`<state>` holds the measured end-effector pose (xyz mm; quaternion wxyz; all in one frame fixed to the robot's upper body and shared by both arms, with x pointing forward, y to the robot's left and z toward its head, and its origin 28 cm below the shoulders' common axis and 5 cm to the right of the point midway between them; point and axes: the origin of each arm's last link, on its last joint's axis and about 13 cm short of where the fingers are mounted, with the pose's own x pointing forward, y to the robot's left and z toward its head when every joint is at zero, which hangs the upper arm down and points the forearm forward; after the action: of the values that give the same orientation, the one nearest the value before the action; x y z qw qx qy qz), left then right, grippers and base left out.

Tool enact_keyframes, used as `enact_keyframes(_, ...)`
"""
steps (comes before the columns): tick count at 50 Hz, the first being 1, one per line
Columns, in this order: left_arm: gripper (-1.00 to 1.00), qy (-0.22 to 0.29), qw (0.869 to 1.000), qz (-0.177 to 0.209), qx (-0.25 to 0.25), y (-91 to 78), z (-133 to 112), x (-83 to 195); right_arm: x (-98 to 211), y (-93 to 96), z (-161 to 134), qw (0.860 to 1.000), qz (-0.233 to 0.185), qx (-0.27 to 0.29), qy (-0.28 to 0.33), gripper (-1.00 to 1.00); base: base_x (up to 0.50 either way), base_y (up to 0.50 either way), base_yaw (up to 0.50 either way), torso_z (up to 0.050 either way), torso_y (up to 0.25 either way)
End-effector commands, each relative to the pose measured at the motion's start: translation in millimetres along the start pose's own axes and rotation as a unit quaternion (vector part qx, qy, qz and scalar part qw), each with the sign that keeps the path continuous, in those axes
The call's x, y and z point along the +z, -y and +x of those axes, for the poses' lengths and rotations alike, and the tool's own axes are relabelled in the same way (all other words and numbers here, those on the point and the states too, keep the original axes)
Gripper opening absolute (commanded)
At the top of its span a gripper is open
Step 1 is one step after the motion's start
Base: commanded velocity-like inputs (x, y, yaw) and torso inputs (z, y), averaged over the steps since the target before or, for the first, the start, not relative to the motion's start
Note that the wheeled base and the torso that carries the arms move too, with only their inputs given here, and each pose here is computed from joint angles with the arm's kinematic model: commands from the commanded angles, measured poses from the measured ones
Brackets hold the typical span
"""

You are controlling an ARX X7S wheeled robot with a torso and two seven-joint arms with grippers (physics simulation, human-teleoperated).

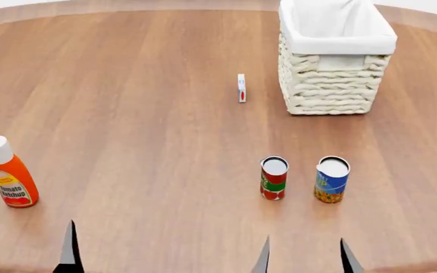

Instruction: Pick up the ketchup, and put it in the basket.

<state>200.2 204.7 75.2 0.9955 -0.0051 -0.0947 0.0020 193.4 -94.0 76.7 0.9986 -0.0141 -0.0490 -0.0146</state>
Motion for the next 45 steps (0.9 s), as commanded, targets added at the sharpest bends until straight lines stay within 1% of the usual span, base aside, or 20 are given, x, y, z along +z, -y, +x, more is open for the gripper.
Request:
enact_keyframes(1, 1.00, 0.048, 0.999, 0.011, 0.007, -0.9, -7.2, 21.5, 17.2, 0.7, -7.2, 1.000, -0.006, -0.004, 0.025, 1.00, 0.00, 0.00, 0.00, 0.000, 0.000)
enact_keyframes(3, 1.00, 0.050, 0.999, 0.011, 0.009, -1.8, -7.0, 21.0, 18.4, 0.4, -8.0, 1.000, -0.006, -0.003, 0.028, 1.00, 0.00, 0.00, 0.00, 0.000, 0.000)
enact_keyframes(5, 1.00, 0.049, 0.999, 0.013, 0.012, -2.1, -6.7, 20.4, 18.8, 0.5, -8.2, 0.999, -0.020, -0.007, 0.035, 1.00, 0.00, 0.00, 0.00, 0.000, 0.000)
enact_keyframes(6, 1.00, 0.050, 0.999, 0.015, 0.011, -1.8, -7.0, 20.4, 19.9, 0.6, -8.5, 0.999, -0.014, -0.004, 0.035, 1.00, 0.00, 0.00, 0.00, 0.000, 0.000)
enact_keyframes(13, 1.00, 0.050, 0.999, 0.019, 0.009, -1.6, -8.0, 21.3, 23.5, 0.4, -10.3, 0.999, -0.015, 0.001, 0.047, 1.00, 0.06, 0.00, 0.00, 0.000, 0.000)
enact_keyframes(15, 1.00, 0.050, 0.998, 0.021, 0.011, -1.9, -7.8, 21.1, 23.7, 0.6, -10.1, 0.999, -0.020, -0.001, 0.048, 1.00, 0.48, 0.00, 0.00, 0.000, 0.000)
enact_keyframes(45, 1.00, 0.049, 0.998, 0.026, 0.012, -1.8, -7.5, 19.7, 20.2, 0.2, -9.0, 0.999, -0.012, -0.002, 0.038, 1.00, 0.50, 0.00, 0.00, 0.000, 0.000)
